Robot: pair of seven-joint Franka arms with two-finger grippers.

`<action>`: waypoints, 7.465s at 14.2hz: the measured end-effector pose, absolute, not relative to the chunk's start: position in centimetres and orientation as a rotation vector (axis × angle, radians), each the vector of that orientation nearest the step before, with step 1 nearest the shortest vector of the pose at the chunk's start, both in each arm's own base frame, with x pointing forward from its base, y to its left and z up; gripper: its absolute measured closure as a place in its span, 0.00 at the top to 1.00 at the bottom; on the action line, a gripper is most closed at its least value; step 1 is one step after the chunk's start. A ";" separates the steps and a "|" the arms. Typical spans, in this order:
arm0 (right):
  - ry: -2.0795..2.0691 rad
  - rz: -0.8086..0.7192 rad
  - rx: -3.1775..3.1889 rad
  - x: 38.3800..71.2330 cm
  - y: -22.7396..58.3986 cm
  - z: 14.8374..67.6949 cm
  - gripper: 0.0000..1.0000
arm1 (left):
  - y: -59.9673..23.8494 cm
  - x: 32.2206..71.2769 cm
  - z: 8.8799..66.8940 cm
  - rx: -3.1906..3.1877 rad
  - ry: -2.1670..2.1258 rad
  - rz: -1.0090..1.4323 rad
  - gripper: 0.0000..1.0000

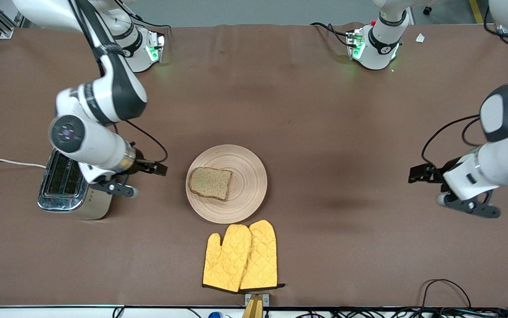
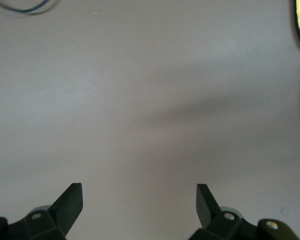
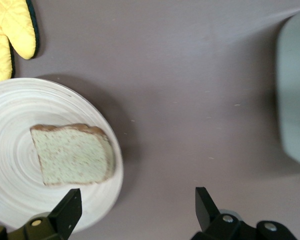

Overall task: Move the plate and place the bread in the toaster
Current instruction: 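Lower the right gripper onto the bread slice on the plate, then close the right gripper on the bread slice edge, then lift the bread with the right gripper and carry it to the toaster, then lower the bread into a toaster slot with the right gripper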

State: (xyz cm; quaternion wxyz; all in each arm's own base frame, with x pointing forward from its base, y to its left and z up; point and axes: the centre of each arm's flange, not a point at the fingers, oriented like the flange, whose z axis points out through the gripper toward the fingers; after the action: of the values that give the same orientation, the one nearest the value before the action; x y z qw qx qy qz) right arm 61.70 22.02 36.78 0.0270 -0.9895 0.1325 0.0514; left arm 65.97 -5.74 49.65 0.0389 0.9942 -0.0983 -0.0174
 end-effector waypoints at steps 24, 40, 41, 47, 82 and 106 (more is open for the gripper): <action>0.511 0.018 -3.205 59.7 31.5 22.7 0.66 | -8.3 57.0 63.7 3.133 -0.392 0.024 1.00; 0.566 0.013 -3.197 59.6 32.0 22.6 0.39 | -5.1 57.6 63.9 3.131 -0.201 0.033 1.00; 0.569 0.013 -3.197 59.6 31.9 22.6 0.39 | -5.1 57.6 64.0 3.131 -0.200 0.036 1.00; 0.577 0.015 -3.197 59.7 31.6 22.5 0.19 | -3.6 57.7 64.0 3.133 -0.160 0.037 1.00; 0.543 0.029 -3.551 61.6 25.4 45.3 0.03 | -3.6 56.7 65.0 3.131 -0.127 0.062 1.00; 0.005 0.705 -4.278 64.4 10.6 36.1 0.03 | -3.5 56.7 65.0 3.132 -0.122 0.062 1.00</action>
State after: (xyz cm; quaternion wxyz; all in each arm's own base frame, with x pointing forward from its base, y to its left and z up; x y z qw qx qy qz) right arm 64.38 10.60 36.15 -0.5623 -0.8159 0.0010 0.1344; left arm 56.73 -3.47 64.96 0.0035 0.9990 -0.0388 0.0198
